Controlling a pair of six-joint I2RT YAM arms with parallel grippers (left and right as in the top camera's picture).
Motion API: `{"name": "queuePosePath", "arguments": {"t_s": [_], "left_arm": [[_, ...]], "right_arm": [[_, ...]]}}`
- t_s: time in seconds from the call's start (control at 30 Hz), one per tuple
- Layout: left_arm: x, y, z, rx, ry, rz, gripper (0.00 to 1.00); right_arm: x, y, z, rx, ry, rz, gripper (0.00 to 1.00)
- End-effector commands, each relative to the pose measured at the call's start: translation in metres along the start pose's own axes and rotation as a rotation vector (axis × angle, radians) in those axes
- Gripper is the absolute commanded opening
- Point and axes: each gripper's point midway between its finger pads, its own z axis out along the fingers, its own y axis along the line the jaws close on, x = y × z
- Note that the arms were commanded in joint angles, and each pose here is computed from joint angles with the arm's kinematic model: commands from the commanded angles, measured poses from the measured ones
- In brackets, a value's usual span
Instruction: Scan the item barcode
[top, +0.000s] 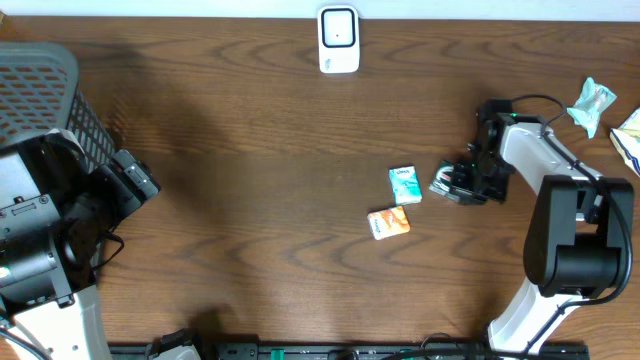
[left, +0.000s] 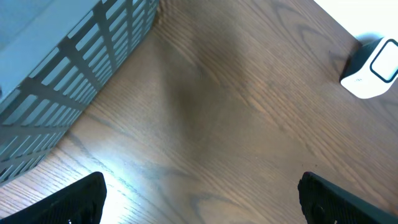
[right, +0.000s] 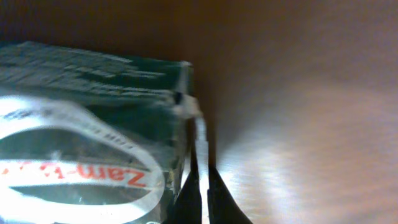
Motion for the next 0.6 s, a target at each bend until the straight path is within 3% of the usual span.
{"name": "queuePosePath", "arguments": {"t_s": [0.0, 0.33, 0.43, 0.57], "left_arm": [[-0.003, -0.002, -0.004, 0.01, -0.011, -0.004, 0.98], [-0.003, -0.002, -0.004, 0.01, -0.011, -0.004, 0.98], [-0.003, -0.002, -0.004, 0.01, -0.011, -0.004, 0.97], [-0.003, -0.002, -0.004, 0.01, -0.011, -0.004, 0.98]], "right_arm": [[0.007, 0.043, 0.016, -0.161, 0.035, -0.068, 0.01], [-0.045, 0.143, -0.027, -0.521, -0.182, -0.12, 0.01], [-0.055, 0.164, -0.038, -0.563, -0.253, -0.169, 0.01], [-0.049, 0.167, -0.036, -0.551, -0.239, -0.181, 0.01]]}}
